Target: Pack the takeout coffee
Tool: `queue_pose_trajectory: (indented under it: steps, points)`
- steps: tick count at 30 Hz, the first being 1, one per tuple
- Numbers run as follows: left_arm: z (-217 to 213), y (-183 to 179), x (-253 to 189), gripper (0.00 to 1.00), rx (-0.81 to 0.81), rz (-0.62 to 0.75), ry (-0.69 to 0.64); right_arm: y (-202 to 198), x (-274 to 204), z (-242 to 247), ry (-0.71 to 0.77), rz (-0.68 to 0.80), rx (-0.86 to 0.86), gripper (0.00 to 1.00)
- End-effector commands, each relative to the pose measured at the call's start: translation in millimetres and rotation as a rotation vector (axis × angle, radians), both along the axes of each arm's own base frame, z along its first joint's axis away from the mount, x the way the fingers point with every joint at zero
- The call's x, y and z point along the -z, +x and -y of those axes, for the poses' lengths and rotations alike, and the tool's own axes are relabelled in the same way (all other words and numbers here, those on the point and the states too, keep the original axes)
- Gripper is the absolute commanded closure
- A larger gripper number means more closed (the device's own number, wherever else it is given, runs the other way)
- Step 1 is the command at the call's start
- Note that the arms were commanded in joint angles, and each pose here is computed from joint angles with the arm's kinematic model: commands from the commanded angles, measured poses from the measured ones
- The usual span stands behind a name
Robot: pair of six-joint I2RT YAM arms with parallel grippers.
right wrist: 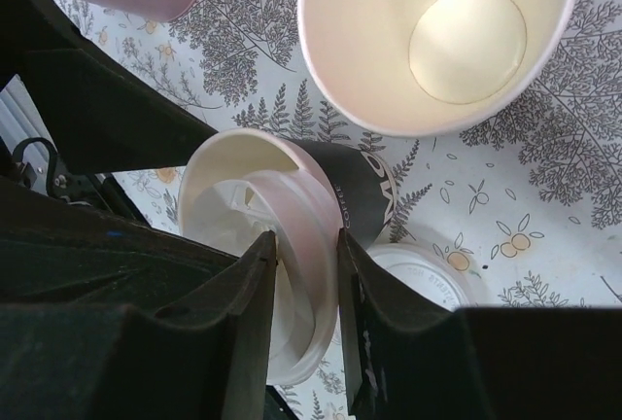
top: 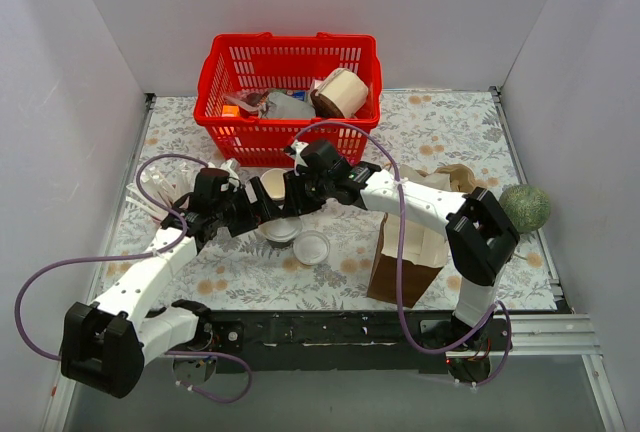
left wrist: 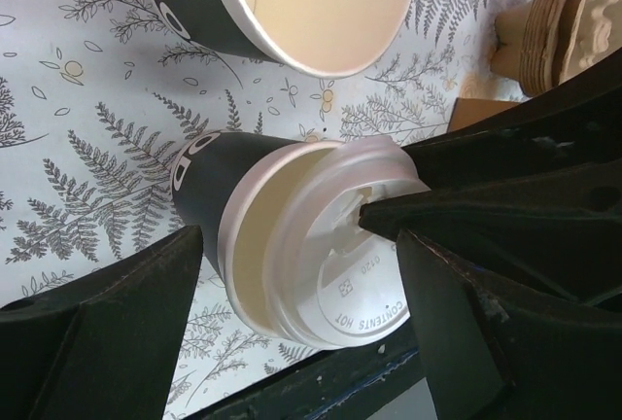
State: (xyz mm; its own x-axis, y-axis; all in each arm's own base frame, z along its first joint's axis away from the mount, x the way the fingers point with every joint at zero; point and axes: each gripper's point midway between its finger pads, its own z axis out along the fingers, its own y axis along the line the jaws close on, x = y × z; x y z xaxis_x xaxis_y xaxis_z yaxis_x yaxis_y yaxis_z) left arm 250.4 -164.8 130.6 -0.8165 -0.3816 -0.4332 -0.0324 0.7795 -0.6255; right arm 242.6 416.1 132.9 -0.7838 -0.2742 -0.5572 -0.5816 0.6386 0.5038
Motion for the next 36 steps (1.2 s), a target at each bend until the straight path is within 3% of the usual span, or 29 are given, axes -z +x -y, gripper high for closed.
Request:
queue_pose_trajectory:
  steps: [1, 3, 8, 16, 18, 26, 36]
  points:
    - [6.0, -1.2, -17.5, 0.23, 0.059, 0.043, -0.010, 12.3, -4.8, -5.2, 0.000, 0.114, -0.052, 0.68]
    - [7.2, -2.3, -18.4, 0.32, 0.066, 0.049, -0.018, 11.9, -8.1, -8.5, 0.026, 0.131, -0.070, 0.64]
    - [7.6, -3.8, -16.6, 0.43, 0.066, 0.044, -0.023, 2.9, -18.2, -20.6, 0.125, 0.141, -0.138, 0.61]
    - [6.6, -4.1, -16.3, 0.62, 0.054, 0.044, -0.026, 4.3, -11.8, -22.3, 0.117, 0.116, -0.126, 0.57]
    - [4.9, -3.8, -16.6, 0.67, 0.037, 0.043, -0.027, 3.9, -9.1, -18.8, 0.102, 0.101, -0.111, 0.52]
    - [2.2, -4.7, -15.3, 0.69, 0.012, 0.038, -0.025, 6.0, -12.9, -1.8, 0.071, 0.026, -0.029, 0.31]
    - [4.7, -9.7, -19.7, 0.68, 0.029, 0.037, -0.043, -0.2, -30.1, 2.2, 0.133, 0.000, -0.037, 0.29]
